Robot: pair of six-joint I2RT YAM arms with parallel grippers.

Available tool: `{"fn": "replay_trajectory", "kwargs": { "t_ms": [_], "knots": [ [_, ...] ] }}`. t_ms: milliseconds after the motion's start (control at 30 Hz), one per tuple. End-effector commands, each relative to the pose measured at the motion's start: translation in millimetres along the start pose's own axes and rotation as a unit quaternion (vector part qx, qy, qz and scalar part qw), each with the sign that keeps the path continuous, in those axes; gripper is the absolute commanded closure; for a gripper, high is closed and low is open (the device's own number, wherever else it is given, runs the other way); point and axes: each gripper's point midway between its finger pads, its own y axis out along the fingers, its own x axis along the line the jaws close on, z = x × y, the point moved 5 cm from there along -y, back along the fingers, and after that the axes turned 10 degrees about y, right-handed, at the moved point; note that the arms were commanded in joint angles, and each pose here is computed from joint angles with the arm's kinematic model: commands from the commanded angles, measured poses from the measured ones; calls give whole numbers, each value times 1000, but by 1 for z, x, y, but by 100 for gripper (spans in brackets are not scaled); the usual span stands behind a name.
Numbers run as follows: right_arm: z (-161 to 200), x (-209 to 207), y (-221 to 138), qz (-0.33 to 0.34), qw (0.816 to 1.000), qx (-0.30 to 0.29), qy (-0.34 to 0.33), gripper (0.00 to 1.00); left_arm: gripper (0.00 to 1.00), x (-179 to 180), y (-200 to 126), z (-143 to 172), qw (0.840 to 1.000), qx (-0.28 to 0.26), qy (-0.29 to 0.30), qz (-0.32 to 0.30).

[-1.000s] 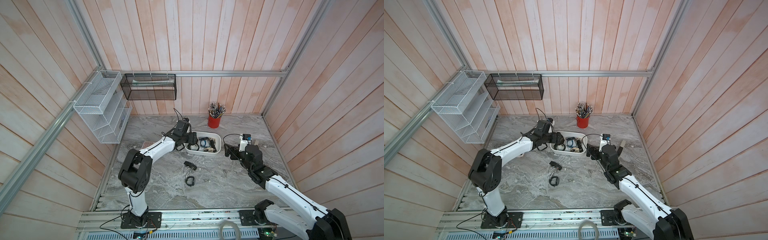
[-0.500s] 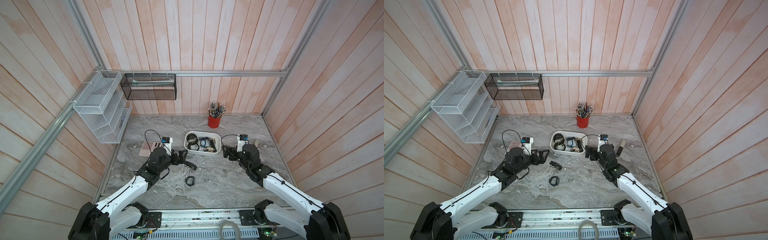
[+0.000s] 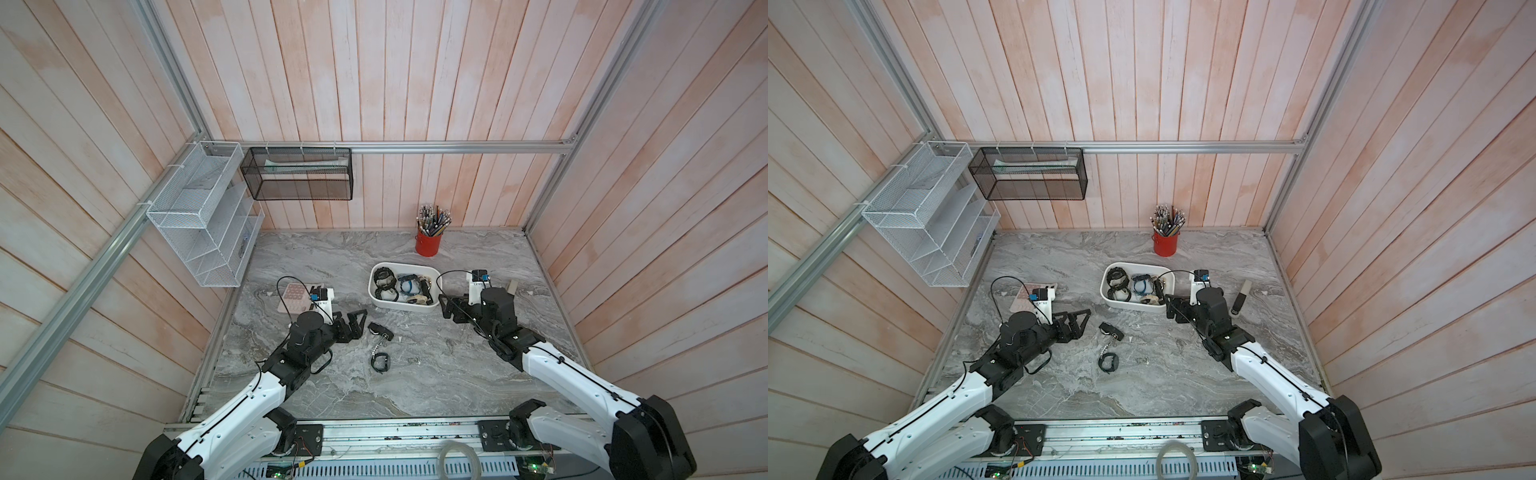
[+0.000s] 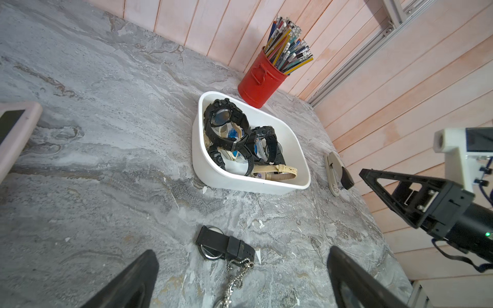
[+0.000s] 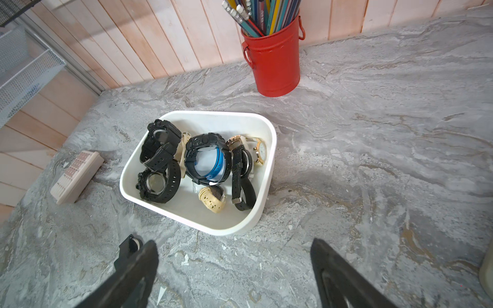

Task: Put the watch into the storage box
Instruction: Pick up the watch at the center of the board.

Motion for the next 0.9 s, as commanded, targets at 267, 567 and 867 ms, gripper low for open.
{"fn": "replay_trajectory", "kwargs": {
  "t_ms": [267, 567, 867],
  "knots": [
    [28, 63, 32, -54, 991, 84, -85, 21, 0, 13, -21, 17, 999, -21, -28, -19],
    [68, 99, 66, -80, 973, 169, -137, 29, 0, 17, -28, 22, 999, -16, -27, -33],
    [101, 115, 90, -84, 958, 229, -153, 36, 0, 22, -31, 34, 998, -8, -44, -34]
  ]
}}
